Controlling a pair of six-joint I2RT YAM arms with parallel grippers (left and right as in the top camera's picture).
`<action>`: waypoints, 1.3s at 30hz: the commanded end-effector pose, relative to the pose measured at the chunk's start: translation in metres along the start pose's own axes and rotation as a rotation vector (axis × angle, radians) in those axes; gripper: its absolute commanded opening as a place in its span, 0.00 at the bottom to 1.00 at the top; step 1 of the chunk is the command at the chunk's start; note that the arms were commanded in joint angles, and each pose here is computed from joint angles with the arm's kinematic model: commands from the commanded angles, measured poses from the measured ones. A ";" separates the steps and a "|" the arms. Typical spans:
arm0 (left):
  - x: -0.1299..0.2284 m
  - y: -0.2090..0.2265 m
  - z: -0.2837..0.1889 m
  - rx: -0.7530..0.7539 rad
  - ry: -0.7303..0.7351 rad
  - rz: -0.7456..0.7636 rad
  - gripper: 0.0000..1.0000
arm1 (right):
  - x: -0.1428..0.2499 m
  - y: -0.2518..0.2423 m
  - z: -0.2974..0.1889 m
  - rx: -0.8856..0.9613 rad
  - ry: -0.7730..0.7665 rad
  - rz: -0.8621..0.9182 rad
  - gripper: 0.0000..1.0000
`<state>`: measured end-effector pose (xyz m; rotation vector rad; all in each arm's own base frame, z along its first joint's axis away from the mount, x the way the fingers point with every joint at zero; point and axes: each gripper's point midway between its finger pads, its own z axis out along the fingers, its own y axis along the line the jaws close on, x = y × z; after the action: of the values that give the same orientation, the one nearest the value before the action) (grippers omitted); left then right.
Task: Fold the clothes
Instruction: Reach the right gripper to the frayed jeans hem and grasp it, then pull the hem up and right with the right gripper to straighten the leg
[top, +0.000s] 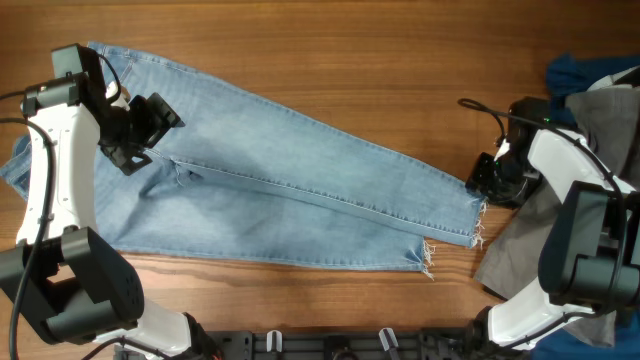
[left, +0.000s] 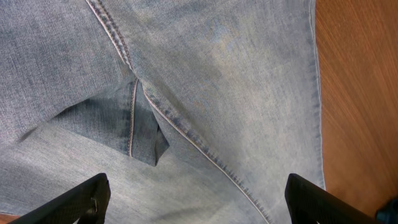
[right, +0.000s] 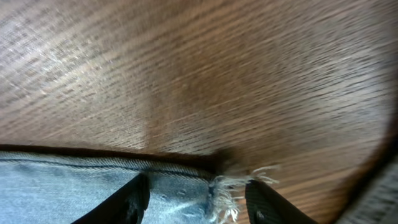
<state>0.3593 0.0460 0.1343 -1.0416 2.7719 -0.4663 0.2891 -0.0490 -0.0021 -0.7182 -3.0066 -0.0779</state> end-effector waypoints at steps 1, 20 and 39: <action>0.000 0.000 0.002 -0.012 0.004 0.018 0.90 | 0.017 0.012 0.012 -0.071 0.050 0.013 0.52; 0.000 0.000 0.002 -0.013 0.006 0.018 0.90 | -0.057 0.044 -0.016 -0.196 -0.214 -0.023 0.04; -0.012 -0.006 0.002 0.014 -0.046 0.034 0.90 | -0.218 0.087 -0.126 -0.274 -0.722 -0.089 0.04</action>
<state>0.3688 0.0486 0.1364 -1.0186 2.7355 -0.4669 0.5091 -0.0665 0.1232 -0.7730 -3.7717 -0.3865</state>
